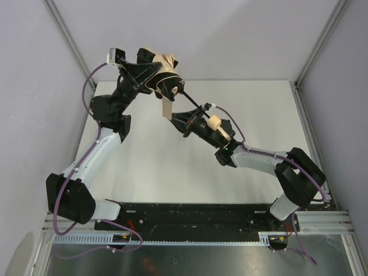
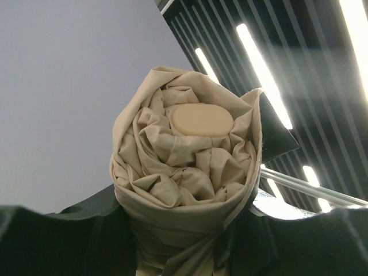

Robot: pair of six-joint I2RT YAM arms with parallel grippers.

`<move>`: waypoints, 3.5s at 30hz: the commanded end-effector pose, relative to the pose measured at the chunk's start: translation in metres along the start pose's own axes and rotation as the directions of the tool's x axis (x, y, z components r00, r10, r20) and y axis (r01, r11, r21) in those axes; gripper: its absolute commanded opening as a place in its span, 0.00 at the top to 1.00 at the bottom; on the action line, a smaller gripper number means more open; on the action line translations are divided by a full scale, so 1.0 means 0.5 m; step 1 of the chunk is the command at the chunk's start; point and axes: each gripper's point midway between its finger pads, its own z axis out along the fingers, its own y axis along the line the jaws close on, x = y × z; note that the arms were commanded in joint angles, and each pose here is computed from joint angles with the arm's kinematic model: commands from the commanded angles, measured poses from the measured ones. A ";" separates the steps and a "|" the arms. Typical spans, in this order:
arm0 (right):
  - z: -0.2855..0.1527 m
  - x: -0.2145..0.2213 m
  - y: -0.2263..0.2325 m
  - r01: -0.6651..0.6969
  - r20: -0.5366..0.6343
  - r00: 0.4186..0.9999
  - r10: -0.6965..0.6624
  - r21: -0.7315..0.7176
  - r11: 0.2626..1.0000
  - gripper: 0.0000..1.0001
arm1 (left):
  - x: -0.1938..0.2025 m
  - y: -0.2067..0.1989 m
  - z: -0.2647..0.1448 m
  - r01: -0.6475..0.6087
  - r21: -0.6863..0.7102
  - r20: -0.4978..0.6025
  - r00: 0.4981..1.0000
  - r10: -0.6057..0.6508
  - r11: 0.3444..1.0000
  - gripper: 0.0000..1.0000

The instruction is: Put away the umbrella

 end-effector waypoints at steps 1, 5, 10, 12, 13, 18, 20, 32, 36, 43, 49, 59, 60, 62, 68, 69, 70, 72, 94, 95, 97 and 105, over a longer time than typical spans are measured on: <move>0.004 -0.012 0.060 0.102 -0.006 0.995 -0.103 -0.108 0.989 0.99 | 0.027 -0.074 0.008 -0.023 0.107 -0.041 0.999 0.028 0.994 1.00; 0.009 -0.061 0.097 0.289 0.019 0.957 -0.289 -0.136 0.948 1.00 | 0.071 -0.028 0.008 0.052 0.054 -0.104 0.994 -0.046 0.997 1.00; 0.038 -0.074 0.172 0.473 0.006 0.875 -0.484 -0.220 0.853 1.00 | 0.145 0.088 -0.012 0.181 -0.095 -0.162 0.967 -0.195 0.979 1.00; 0.040 -0.079 0.203 0.520 0.018 0.847 -0.531 -0.239 0.820 1.00 | 0.159 0.124 -0.025 0.210 -0.143 -0.156 0.960 -0.231 0.967 1.00; 0.040 -0.078 0.211 0.535 0.020 0.837 -0.547 -0.241 0.810 1.00 | 0.162 0.135 -0.031 0.214 -0.158 -0.149 0.960 -0.238 0.964 1.00; 0.029 -0.084 0.229 0.650 0.058 0.754 -0.654 -0.210 0.730 1.00 | 0.180 0.166 -0.035 0.215 -0.231 -0.171 0.951 -0.257 0.949 1.00; 0.019 -0.078 0.256 0.697 0.097 0.711 -0.697 -0.232 0.679 1.00 | 0.188 0.191 -0.041 0.217 -0.284 -0.175 0.946 -0.274 0.934 1.00; -0.040 -0.025 0.407 0.821 0.210 0.517 -0.830 -0.397 0.411 1.00 | 0.206 0.321 -0.110 0.163 -0.555 -0.134 0.950 -0.281 0.816 1.00; -0.060 -0.009 0.434 0.835 0.234 0.482 -0.845 -0.416 0.361 1.00 | 0.195 0.348 -0.134 0.125 -0.617 -0.111 0.964 -0.243 0.777 1.00; -0.073 0.038 0.427 0.818 0.190 0.427 -0.884 -0.497 0.289 1.00 | 0.155 0.422 -0.198 0.132 -0.804 0.025 0.982 -0.188 0.581 1.00; -0.091 0.075 0.400 0.771 0.120 0.402 -0.908 -0.580 0.265 1.00 | 0.129 0.495 -0.290 0.179 -0.912 0.131 0.980 -0.151 0.371 1.00; -0.070 0.093 0.220 0.733 -0.086 0.356 -0.931 -0.592 0.335 1.00 | 0.120 0.576 -0.461 0.210 -0.971 0.200 0.975 -0.094 0.118 1.00; -0.068 0.094 0.198 0.731 -0.103 0.350 -0.931 -0.591 0.340 1.00 | 0.117 0.582 -0.478 0.209 -0.973 0.202 0.976 -0.082 0.095 1.00; -0.063 0.099 0.156 0.720 -0.128 0.337 -0.933 -0.603 0.343 1.00 | 0.116 0.599 -0.513 0.203 -0.978 0.201 0.978 -0.059 0.040 1.00; -0.046 0.100 0.039 0.699 -0.164 0.302 -0.939 -0.632 0.335 1.00 | 0.117 0.662 -0.634 0.185 -0.973 0.189 0.982 -0.022 -0.139 1.00; -0.044 0.097 0.021 0.700 -0.163 0.294 -0.942 -0.634 0.329 1.00 | 0.117 0.672 -0.656 0.180 -0.968 0.185 0.983 -0.015 -0.172 1.00; -0.041 0.093 0.004 0.704 -0.164 0.288 -0.943 -0.632 0.325 1.00 | 0.120 0.681 -0.680 0.182 -0.962 0.189 0.982 -0.014 -0.205 1.00; -0.037 0.083 -0.028 0.716 -0.160 0.276 -0.948 -0.623 0.314 1.00 | 0.127 0.696 -0.725 0.185 -0.946 0.197 0.980 -0.018 -0.266 1.00; -0.049 0.033 -0.281 0.817 -0.245 0.255 -0.935 -0.463 0.344 1.00 | 0.140 0.758 -0.874 0.199 -0.870 0.213 0.977 0.019 -0.452 1.00; -0.049 0.032 -0.300 0.825 -0.261 0.238 -0.936 -0.454 0.336 1.00 | 0.142 0.758 -0.875 0.195 -0.870 0.212 0.977 0.013 -0.453 1.00; -0.051 0.034 -0.341 0.845 -0.303 0.189 -0.934 -0.435 0.312 1.00 | 0.146 0.759 -0.878 0.194 -0.868 0.215 0.977 0.006 -0.457 1.00; -0.073 0.012 -0.456 0.920 -0.442 -0.007 -0.897 -0.353 0.167 1.00 | 0.141 0.752 -0.863 0.179 -0.884 0.198 0.980 0.002 -0.431 1.00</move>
